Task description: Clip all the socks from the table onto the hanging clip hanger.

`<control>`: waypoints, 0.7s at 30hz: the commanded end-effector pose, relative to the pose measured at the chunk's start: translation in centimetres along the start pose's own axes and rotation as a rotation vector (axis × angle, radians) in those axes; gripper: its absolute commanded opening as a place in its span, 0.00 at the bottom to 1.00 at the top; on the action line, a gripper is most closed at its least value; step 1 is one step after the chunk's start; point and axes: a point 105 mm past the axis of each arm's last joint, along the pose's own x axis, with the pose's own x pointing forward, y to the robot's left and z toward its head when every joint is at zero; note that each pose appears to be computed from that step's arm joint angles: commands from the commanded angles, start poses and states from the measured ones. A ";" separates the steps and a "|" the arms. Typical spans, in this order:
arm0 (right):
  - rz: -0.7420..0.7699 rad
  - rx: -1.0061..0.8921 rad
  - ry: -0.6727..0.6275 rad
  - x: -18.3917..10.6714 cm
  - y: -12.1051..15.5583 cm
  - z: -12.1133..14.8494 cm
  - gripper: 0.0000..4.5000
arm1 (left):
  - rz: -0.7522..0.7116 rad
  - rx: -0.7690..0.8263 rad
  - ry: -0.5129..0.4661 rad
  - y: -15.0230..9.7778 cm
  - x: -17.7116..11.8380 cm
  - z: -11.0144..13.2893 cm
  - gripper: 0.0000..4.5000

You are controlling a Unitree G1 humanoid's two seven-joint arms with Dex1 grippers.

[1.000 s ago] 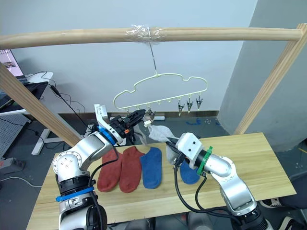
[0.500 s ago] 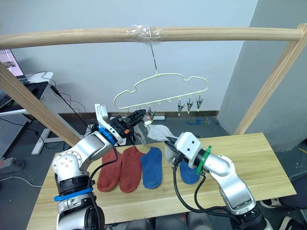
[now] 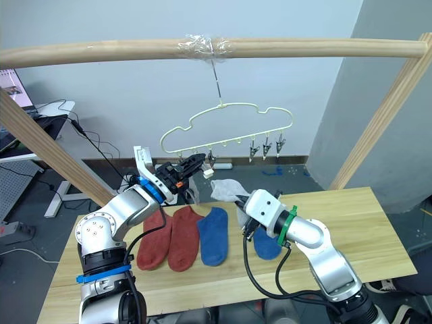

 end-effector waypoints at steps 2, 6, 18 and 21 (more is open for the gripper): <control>-0.024 0.008 -0.016 -0.1 -0.5 0.6 0.01 | -0.025 0.009 -0.007 -0.7 0.0 0.2 0.04; -0.042 0.036 -0.032 0.3 -0.8 1.1 0.01 | -0.027 0.007 0.001 -0.7 0.1 -0.2 0.04; -0.059 0.003 -0.042 0.7 -1.4 1.7 0.01 | -0.029 0.011 0.001 -0.8 0.1 0.1 0.04; -0.061 0.001 -0.045 0.9 -1.4 1.8 0.01 | -0.030 0.010 0.003 -0.8 0.2 0.0 0.04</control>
